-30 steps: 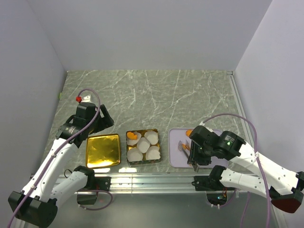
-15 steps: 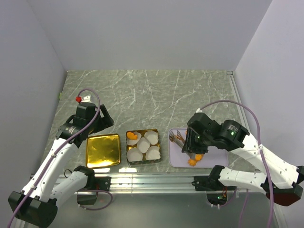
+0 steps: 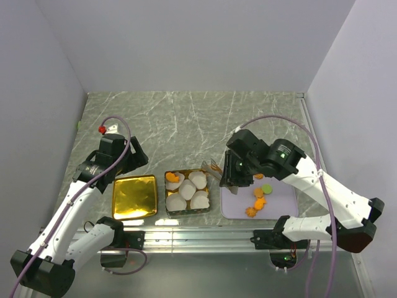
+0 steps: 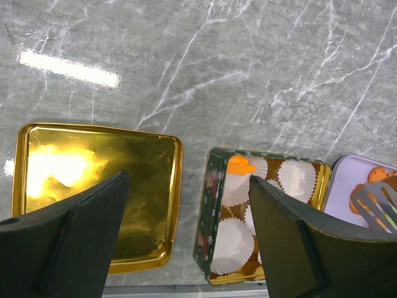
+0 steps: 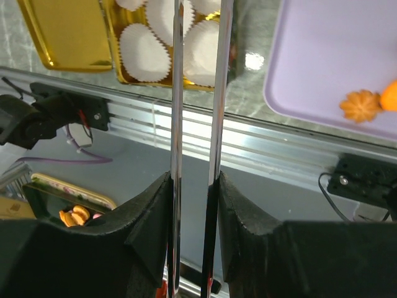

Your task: Pack the cookies

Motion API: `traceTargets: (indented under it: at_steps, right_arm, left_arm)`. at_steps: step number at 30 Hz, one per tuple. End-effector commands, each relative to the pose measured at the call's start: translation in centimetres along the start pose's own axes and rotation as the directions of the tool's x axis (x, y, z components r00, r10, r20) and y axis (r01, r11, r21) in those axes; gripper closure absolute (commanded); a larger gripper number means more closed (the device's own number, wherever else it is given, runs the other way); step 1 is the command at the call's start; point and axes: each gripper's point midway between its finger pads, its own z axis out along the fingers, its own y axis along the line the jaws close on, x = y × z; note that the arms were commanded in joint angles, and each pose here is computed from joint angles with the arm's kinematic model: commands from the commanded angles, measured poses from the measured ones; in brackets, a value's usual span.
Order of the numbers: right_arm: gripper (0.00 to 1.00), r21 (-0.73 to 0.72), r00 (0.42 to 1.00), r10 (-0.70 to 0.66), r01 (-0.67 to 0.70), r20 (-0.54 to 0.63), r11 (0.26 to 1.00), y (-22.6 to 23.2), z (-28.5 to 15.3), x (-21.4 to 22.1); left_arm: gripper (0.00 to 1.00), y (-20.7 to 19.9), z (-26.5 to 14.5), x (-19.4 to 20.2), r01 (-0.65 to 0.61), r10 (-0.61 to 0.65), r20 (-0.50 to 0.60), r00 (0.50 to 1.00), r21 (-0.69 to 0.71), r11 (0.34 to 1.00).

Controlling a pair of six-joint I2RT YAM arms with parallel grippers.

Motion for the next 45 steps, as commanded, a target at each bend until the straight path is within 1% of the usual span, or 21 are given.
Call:
traceTargets:
  at_steps: [1, 6, 15, 20, 29, 35, 45]
  right_arm:
    - [0.69, -0.068, 0.999, -0.043, 0.045, 0.026, 0.997, 2.3, -0.3, -1.3]
    - [0.69, -0.080, 0.998, -0.064, 0.063, -0.007, 0.995, 3.2, 0.9, -1.1]
    - [0.69, -0.053, 0.995, -0.089, 0.087, -0.045, 0.995, 3.4, 3.3, -0.8]
    - [0.62, -0.043, 0.995, -0.088, 0.085, -0.050, 0.995, 3.2, 3.9, -0.6]
    - [0.55, -0.015, 0.995, -0.092, 0.091, -0.047, 0.996, 2.7, 4.2, -0.8]
    - [0.53, -0.010, 0.995, -0.092, 0.091, -0.043, 0.996, 2.6, 4.2, -0.8]
    - [0.52, 0.012, 0.997, -0.083, 0.083, -0.011, 0.996, 1.7, 2.8, -1.1]
  left_arm:
    - [0.16, -0.2, -0.7, -0.8, 0.016, -0.016, 0.039, 0.999, 0.010, 1.000]
    - [0.16, -0.2, -0.7, -0.9, 0.018, -0.018, 0.045, 0.999, 0.004, 1.000]
    - [0.16, -0.1, -0.7, -1.0, 0.019, -0.019, 0.051, 0.999, 0.001, 1.000]
    - [0.16, -0.1, -0.6, -0.9, 0.018, -0.018, 0.046, 0.999, -0.001, 1.000]
    - [0.16, -0.1, -0.5, -0.9, 0.018, -0.018, 0.042, 0.999, -0.004, 1.000]
    - [0.16, -0.1, -0.5, -0.9, 0.019, -0.019, 0.043, 0.999, -0.004, 1.000]
    - [0.16, 0.0, -0.5, -0.9, 0.019, -0.019, 0.045, 0.999, -0.006, 1.000]
